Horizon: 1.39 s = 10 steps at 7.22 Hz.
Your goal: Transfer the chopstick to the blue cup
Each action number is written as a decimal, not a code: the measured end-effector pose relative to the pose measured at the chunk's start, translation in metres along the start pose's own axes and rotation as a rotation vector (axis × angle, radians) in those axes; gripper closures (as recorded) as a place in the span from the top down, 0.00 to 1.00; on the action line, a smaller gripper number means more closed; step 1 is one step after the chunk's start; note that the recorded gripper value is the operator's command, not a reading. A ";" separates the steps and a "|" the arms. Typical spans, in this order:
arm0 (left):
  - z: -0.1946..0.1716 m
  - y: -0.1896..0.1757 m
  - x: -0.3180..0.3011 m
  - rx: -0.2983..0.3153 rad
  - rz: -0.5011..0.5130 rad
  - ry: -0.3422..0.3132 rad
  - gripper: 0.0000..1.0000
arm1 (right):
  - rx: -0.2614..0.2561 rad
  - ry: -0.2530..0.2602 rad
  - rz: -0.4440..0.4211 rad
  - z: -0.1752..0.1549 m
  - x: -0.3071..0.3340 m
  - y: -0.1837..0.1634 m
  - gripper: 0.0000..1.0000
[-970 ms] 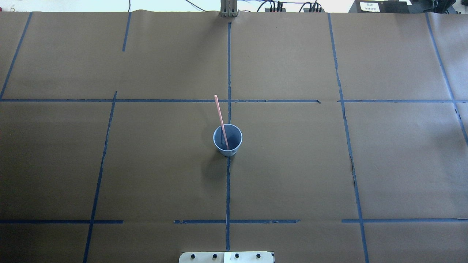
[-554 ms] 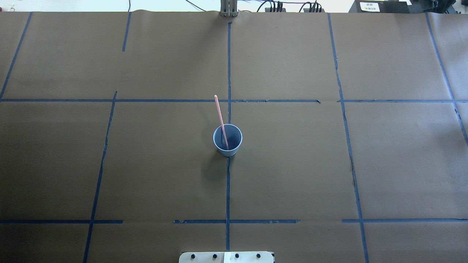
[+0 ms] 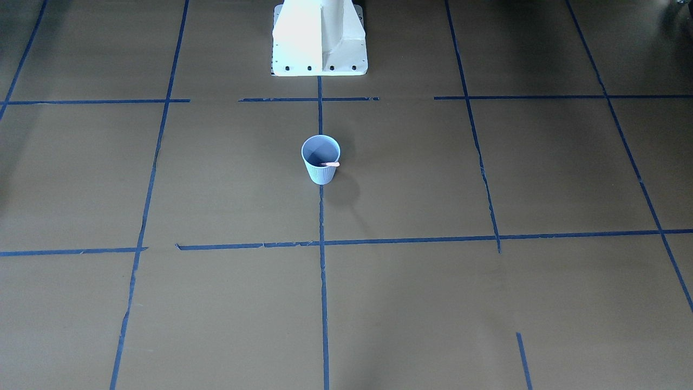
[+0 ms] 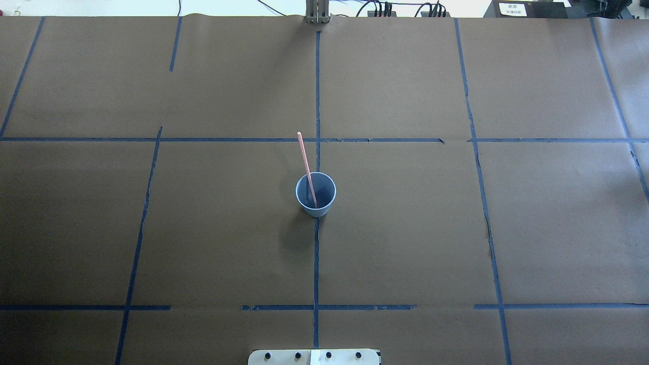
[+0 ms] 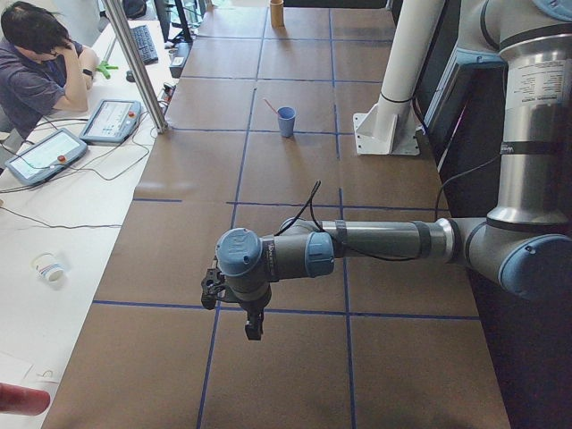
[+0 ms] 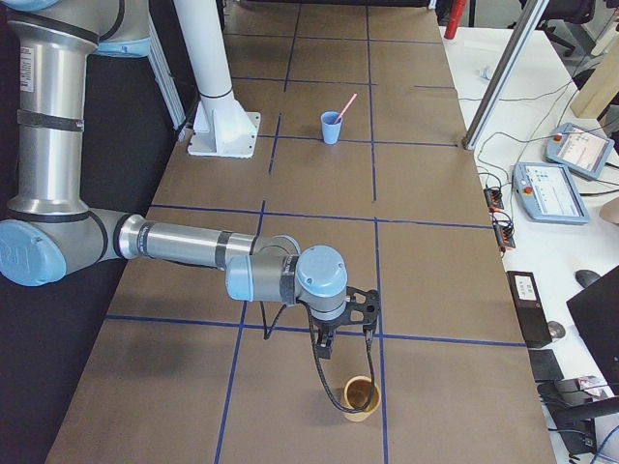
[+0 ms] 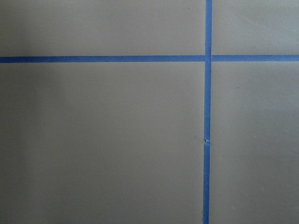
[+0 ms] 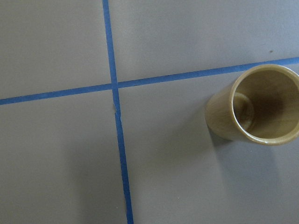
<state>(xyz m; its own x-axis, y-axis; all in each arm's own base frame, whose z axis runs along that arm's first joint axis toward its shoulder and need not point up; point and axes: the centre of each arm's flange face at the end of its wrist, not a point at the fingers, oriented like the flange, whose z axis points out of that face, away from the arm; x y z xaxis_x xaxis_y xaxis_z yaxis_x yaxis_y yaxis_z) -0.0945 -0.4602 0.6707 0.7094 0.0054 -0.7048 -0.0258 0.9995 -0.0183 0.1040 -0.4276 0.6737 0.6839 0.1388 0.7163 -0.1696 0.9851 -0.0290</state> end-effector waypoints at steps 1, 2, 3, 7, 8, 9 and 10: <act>0.000 0.000 0.000 0.000 0.000 0.000 1.00 | -0.010 -0.003 0.009 -0.001 0.001 0.000 1.00; 0.000 0.000 0.000 0.000 0.001 0.001 1.00 | -0.018 -0.006 0.015 -0.001 0.001 0.001 1.00; 0.000 0.000 0.000 0.000 0.001 0.001 1.00 | -0.024 -0.009 0.020 -0.001 0.001 0.001 1.00; 0.001 0.001 -0.001 -0.001 0.001 0.001 1.00 | -0.030 -0.018 0.026 0.000 0.002 0.004 1.00; 0.001 0.002 -0.001 -0.002 0.001 0.001 1.00 | -0.029 -0.018 0.025 0.000 0.001 0.004 1.00; 0.001 0.002 -0.001 -0.002 0.000 0.001 1.00 | -0.027 -0.018 0.024 -0.001 0.001 0.003 1.00; 0.001 0.002 -0.001 -0.002 0.000 0.001 1.00 | -0.027 -0.018 0.024 -0.001 0.001 0.003 1.00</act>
